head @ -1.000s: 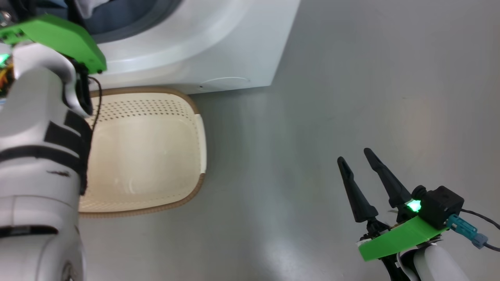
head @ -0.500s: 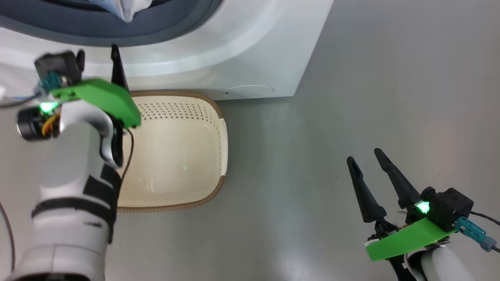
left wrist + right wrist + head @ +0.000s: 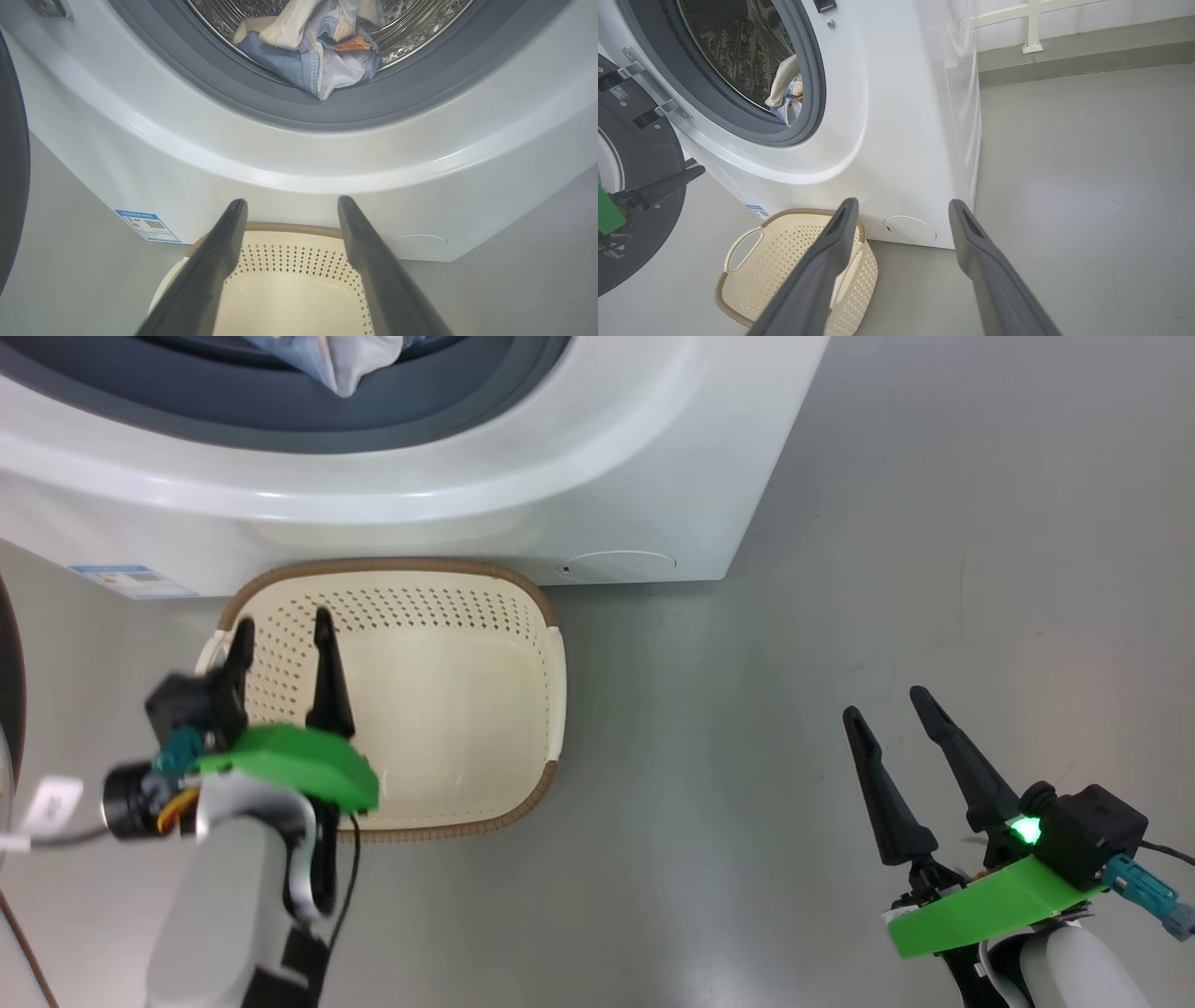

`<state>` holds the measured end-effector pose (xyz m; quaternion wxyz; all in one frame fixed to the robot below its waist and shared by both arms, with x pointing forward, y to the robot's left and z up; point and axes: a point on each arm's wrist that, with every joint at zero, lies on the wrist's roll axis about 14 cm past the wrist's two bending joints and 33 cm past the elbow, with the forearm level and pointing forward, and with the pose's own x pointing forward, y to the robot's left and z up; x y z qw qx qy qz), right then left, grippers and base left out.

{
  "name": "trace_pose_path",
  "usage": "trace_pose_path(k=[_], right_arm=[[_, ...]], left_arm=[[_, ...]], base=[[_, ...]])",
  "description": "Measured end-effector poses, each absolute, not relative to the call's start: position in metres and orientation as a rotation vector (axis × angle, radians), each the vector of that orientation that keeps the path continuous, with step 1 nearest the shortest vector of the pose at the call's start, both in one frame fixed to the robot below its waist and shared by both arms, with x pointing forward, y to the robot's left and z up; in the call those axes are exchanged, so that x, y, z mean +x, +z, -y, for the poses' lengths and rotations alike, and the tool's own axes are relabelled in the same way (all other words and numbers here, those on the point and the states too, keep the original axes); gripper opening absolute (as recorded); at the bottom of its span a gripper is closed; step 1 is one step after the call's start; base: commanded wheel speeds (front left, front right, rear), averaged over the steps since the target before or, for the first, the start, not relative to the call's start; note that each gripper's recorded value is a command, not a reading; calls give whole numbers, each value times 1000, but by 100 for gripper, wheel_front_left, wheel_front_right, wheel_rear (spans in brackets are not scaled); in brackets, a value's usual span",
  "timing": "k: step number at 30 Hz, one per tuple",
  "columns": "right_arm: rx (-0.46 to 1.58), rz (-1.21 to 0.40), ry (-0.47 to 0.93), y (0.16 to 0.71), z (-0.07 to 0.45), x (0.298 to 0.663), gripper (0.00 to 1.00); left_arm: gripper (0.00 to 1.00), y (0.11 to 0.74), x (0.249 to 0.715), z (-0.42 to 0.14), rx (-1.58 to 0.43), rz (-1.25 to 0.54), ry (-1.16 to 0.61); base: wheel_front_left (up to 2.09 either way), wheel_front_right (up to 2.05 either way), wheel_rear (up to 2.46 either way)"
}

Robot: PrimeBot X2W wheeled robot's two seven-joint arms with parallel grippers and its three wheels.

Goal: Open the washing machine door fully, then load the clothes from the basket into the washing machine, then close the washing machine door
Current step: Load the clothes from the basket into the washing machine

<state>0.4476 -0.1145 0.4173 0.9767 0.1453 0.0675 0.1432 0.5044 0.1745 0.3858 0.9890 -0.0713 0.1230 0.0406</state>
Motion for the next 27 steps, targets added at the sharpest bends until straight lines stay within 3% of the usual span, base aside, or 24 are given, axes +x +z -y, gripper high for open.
trace_pose_path(k=[13, 27], right_arm=[[280, -123, 278, 423, 120, 445, 100], [277, -135, 265, 418, 125, 443, 100]], left_arm=[[100, 400, 437, -173, -187, -231, 150], [100, 418, 434, -173, -188, -224, 148]], base=[[0, 0, 0], [0, 0, 0]])
